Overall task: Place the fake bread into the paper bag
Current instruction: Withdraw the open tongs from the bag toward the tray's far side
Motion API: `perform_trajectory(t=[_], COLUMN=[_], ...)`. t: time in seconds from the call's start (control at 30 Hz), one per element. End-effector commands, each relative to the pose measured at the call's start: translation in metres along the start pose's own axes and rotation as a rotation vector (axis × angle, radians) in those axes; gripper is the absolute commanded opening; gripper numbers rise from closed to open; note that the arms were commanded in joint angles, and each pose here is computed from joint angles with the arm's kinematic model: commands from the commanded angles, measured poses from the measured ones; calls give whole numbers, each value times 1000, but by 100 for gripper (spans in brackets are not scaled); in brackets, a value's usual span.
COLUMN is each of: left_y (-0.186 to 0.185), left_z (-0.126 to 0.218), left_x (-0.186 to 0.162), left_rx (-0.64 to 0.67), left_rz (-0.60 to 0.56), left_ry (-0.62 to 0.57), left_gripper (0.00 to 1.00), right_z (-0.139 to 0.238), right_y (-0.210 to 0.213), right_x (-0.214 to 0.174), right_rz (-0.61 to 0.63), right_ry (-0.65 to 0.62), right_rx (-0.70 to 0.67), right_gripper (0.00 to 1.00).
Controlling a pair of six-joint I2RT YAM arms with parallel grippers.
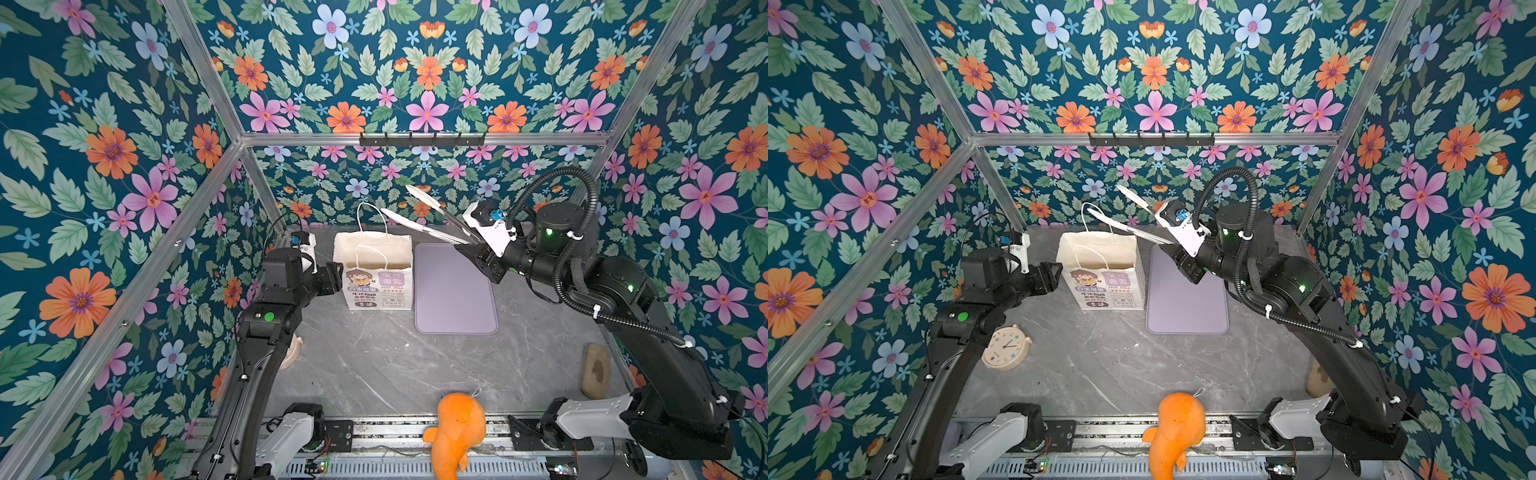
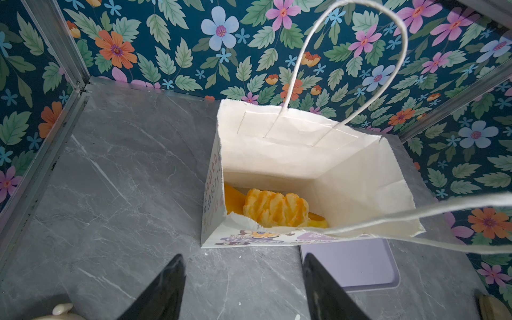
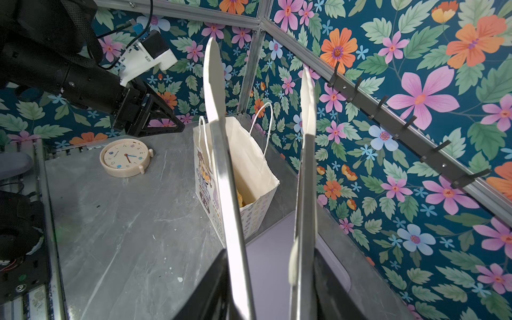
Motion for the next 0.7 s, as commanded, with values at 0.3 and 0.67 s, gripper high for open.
perform_trajectory(t=[0.3, 0.67], left_y=[-2, 0], left_z=[1, -12], left_x=[4, 12], left_rx=[-23, -21], left_rz=[2, 6], left_ry=[-35, -23], left_gripper=[68, 68], right_z=[-9, -2], right_y=[-21, -75], right_x=[-15, -75], right_rz=[-250, -506], right_ry=[9, 104], right_rx=[-205, -455], right_gripper=[44, 44])
Point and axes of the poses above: each gripper's point midway between its finger pads, its own z axis back along the fingers, its own y axis along the line the jaws close on, x = y × z, the point moved 10 cm from there along z, back along the fingers, and after that the axes turned 13 degrees about -z, right-handed, at the moved point
